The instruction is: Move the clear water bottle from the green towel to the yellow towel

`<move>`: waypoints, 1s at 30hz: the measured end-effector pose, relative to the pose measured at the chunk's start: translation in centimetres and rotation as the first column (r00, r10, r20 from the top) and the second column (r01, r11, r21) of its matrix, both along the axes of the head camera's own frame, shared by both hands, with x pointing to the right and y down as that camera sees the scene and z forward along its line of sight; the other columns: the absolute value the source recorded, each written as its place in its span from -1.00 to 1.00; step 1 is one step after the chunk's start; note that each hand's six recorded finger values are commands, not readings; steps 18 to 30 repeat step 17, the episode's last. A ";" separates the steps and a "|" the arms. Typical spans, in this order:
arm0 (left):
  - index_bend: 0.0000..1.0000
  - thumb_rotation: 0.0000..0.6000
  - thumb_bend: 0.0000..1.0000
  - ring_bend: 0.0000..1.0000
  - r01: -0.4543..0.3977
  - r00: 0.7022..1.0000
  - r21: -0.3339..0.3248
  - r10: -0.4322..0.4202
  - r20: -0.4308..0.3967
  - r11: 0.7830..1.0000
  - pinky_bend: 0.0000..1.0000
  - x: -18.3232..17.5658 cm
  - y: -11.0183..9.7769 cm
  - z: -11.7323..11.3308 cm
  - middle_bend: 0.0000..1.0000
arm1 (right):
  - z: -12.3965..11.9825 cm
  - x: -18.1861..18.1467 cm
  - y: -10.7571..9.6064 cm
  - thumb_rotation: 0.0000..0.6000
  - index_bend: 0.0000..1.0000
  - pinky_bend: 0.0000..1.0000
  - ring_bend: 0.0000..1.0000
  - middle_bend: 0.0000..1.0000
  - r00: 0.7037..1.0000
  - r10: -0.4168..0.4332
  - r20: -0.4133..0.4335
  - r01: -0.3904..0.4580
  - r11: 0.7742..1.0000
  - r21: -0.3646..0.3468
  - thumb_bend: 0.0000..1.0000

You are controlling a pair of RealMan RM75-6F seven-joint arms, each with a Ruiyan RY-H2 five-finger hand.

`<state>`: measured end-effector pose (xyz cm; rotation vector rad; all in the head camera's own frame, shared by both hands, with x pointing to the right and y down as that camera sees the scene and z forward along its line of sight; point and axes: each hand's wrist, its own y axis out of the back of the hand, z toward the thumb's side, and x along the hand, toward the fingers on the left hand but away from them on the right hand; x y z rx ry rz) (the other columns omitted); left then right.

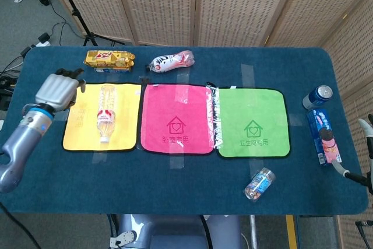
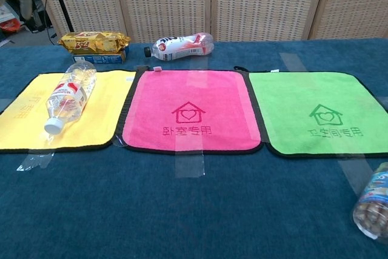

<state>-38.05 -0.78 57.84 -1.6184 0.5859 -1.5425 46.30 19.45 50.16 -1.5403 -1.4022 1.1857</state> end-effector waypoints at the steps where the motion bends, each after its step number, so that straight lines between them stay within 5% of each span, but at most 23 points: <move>1: -0.76 1.00 -0.81 -0.98 0.038 0.998 0.040 -0.036 -0.050 0.999 -0.95 -1.5 0.4 -1.1 -1.00 | -0.1 -0.1 0.1 1.00 -1.00 -1.00 -1.00 -1.00 1.000 -0.004 -0.002 0.004 1.000 0.003 -1.00; 3: -1.00 1.00 -1.00 -1.00 0.090 0.991 0.094 -0.080 -0.107 0.992 -1.00 -4.1 1.7 -2.7 -1.00 | -0.1 -0.4 0.2 1.00 -1.00 -1.00 -1.00 -1.00 1.000 -0.011 -0.007 0.011 1.000 0.007 -1.00; 11: -1.00 1.00 -1.00 -1.00 0.261 0.957 0.205 -0.225 -0.181 0.943 -1.00 -11.7 10.2 -7.9 -1.00 | 0.0 -1.0 0.4 1.00 -1.00 -1.00 -1.00 -1.00 0.998 -0.037 -0.048 0.038 0.999 0.010 -1.00; 17: -1.00 1.00 -1.00 -1.00 0.422 0.895 0.161 -0.381 -0.233 0.892 -1.00 -14.0 16.1 -7.9 -1.00 | 0.3 -1.3 0.3 1.00 -1.00 -1.00 -1.00 -1.00 0.996 -0.041 -0.080 0.043 0.999 0.020 -1.00; 30: -1.00 1.00 -1.00 -1.00 0.422 0.895 0.161 -0.381 -0.233 0.892 -1.00 -14.0 16.1 -7.9 -1.00 | 0.3 -1.3 0.3 1.00 -1.00 -1.00 -1.00 -1.00 0.996 -0.041 -0.080 0.043 0.999 0.020 -1.00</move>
